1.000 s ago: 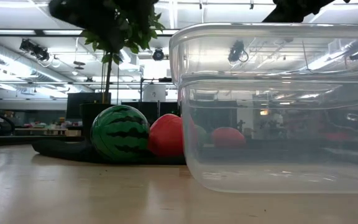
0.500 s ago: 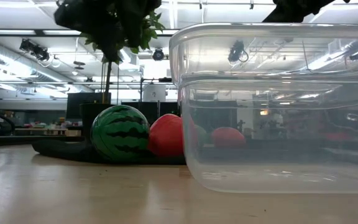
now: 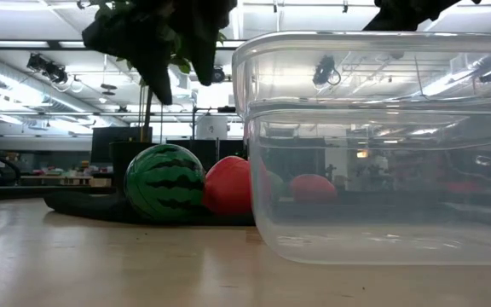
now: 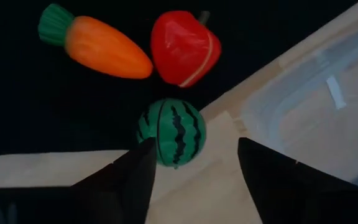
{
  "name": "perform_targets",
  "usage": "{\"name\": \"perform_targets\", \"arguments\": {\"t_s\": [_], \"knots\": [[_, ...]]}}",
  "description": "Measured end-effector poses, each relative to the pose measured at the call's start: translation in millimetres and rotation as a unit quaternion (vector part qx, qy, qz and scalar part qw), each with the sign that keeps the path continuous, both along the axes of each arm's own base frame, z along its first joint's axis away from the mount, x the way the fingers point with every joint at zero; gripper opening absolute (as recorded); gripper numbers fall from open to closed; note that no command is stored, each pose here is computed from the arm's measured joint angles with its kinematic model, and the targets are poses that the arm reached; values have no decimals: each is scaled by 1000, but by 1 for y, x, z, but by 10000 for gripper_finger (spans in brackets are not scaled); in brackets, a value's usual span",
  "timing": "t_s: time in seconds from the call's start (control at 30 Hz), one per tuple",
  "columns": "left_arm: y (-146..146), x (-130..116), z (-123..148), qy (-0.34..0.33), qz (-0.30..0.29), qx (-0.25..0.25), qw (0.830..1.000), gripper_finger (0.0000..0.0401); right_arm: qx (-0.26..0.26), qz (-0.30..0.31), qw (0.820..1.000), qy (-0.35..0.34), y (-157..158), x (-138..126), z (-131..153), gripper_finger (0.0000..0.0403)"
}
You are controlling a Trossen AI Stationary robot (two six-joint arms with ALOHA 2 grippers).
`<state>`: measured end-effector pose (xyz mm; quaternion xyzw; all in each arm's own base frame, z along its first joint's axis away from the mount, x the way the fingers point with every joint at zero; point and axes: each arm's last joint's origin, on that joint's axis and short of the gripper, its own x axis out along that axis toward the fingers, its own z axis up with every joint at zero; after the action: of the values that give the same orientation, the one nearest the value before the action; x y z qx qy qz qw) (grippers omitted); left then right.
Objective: Pick and placing Produce into tupperware
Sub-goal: Put the watermelon into the transparent bin
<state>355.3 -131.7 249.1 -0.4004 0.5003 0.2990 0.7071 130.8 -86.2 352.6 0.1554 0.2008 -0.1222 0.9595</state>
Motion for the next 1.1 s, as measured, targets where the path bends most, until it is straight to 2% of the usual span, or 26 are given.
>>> {"name": "perform_targets", "arguments": {"t_s": [0.3, 0.53, 1.1], "knots": [[-9, -1, -19, 41, 15, 12, 999, 327, 9, -3, 1000, 1, 0, 0, -1, 38], [-17, 1, -27, 44, 35, 2, 998, 390, 10, -4, 1000, 1, 0, 0, -1, 38], [-23, 9, -58, 84, 20, 7, 996, 399, 24, 0, 1000, 8, -1, 5, -4, 38]]}}
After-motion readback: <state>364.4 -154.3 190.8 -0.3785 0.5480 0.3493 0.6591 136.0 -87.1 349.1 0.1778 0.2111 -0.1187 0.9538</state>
